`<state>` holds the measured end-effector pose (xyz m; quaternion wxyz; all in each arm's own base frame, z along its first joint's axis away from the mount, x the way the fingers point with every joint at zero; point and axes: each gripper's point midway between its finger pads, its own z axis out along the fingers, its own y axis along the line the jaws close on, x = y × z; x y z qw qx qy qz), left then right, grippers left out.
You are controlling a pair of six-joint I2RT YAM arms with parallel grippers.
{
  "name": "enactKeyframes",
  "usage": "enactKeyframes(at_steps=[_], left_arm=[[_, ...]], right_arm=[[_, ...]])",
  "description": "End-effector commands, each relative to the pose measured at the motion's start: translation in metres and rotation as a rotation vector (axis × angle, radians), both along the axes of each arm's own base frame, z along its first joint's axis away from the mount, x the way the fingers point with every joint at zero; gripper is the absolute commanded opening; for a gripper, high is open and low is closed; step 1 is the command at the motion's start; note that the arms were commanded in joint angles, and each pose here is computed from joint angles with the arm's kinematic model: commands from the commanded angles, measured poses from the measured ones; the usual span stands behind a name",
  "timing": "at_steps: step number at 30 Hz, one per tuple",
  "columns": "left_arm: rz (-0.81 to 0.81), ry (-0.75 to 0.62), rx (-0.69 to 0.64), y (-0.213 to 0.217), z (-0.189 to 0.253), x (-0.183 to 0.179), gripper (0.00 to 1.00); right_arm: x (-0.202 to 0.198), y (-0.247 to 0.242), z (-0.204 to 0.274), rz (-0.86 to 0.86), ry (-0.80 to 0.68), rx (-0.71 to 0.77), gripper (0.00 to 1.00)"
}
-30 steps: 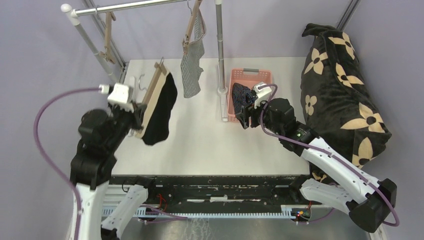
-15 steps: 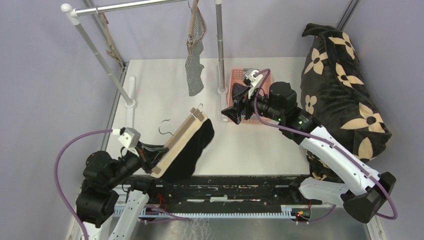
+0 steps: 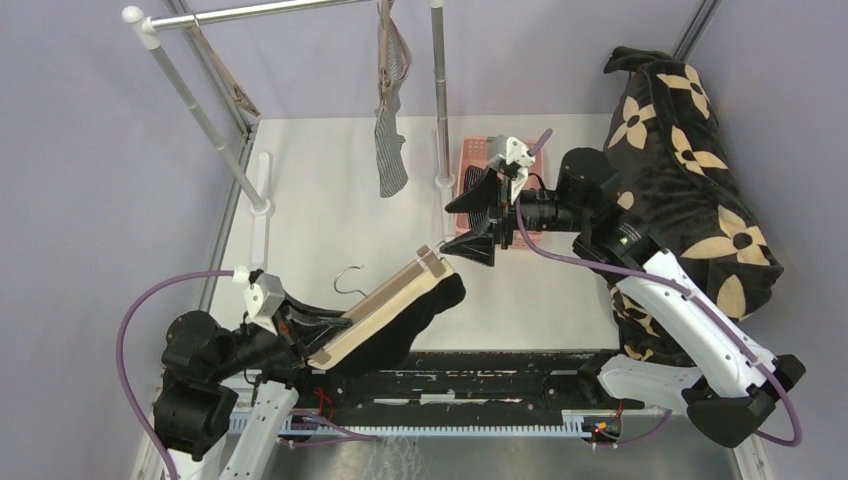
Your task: Remove the underwear clipped to the hanger
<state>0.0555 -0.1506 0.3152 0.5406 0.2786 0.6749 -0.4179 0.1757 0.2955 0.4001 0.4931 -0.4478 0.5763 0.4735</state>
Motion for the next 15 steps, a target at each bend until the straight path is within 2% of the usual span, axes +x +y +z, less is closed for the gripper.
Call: enactKeyframes(at_steps=[1, 7, 15], left_arm=[[-0.081, -0.092, -0.039, -0.007, 0.022, -0.013, 0.03], [-0.111, -0.112, -0.069, -0.011, 0.026, -0.013, 0.03], [-0.074, -0.108, -0.068, -0.009, 0.023, -0.004, 0.03]], right_arm=[[-0.018, 0.011, 0.001, 0.166, 0.028, 0.034, 0.84], [-0.021, 0.017, -0.003, 0.211, 0.068, 0.046, 0.84], [-0.026, 0.022, -0.002, 0.262, 0.133, 0.080, 0.83]])
